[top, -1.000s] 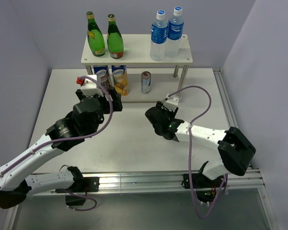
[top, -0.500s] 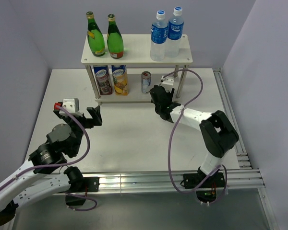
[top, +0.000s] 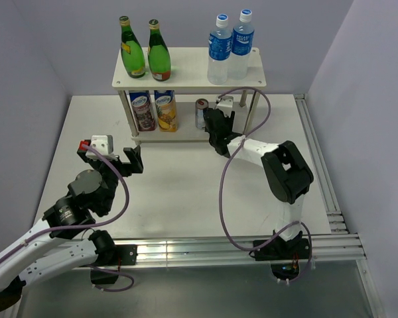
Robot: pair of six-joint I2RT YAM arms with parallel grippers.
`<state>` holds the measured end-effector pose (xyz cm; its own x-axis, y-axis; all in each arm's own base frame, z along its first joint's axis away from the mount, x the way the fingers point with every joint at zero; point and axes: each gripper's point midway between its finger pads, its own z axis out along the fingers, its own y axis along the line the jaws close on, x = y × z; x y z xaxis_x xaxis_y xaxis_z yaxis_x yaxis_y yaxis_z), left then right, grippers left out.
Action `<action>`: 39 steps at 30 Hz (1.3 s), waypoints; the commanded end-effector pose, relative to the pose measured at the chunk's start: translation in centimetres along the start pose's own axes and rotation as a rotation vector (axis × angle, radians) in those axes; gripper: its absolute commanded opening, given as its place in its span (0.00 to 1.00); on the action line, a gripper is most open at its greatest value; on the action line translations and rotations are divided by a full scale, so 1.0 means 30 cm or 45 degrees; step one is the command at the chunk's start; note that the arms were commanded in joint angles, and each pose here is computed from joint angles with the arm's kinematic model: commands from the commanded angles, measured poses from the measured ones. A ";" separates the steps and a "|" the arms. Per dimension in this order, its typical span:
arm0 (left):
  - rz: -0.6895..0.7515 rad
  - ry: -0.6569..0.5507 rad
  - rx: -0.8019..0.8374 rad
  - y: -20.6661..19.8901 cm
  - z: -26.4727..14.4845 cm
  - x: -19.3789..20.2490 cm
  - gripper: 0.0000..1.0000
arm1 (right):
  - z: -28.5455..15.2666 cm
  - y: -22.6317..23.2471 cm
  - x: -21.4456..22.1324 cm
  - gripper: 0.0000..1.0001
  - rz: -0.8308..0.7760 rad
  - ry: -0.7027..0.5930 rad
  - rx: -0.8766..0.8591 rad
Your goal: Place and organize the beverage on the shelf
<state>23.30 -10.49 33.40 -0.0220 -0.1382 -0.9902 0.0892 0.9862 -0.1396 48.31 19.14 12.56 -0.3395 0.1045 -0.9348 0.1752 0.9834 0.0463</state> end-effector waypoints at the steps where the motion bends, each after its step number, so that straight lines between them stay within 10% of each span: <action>1: -0.009 -0.034 0.011 -0.003 0.003 -0.023 0.99 | 0.043 0.024 -0.159 0.00 0.072 -0.177 0.029; 10: -0.002 -0.036 0.019 -0.003 0.001 -0.020 0.99 | 0.087 -0.013 -0.157 0.00 0.094 -0.203 0.119; 17: -0.005 -0.036 0.029 -0.006 0.000 -0.023 0.99 | 0.075 -0.031 -0.145 0.88 0.115 -0.190 0.133; 39: -0.019 -0.041 0.024 0.004 0.000 -0.026 0.99 | -0.102 -0.028 -0.127 1.00 0.134 -0.219 -0.004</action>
<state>23.30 -10.29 33.27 -0.0184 -0.1325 -0.9910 0.0974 0.9862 -0.1336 47.06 17.78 14.13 -0.2329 0.1288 -0.9639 0.2161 0.9733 0.0778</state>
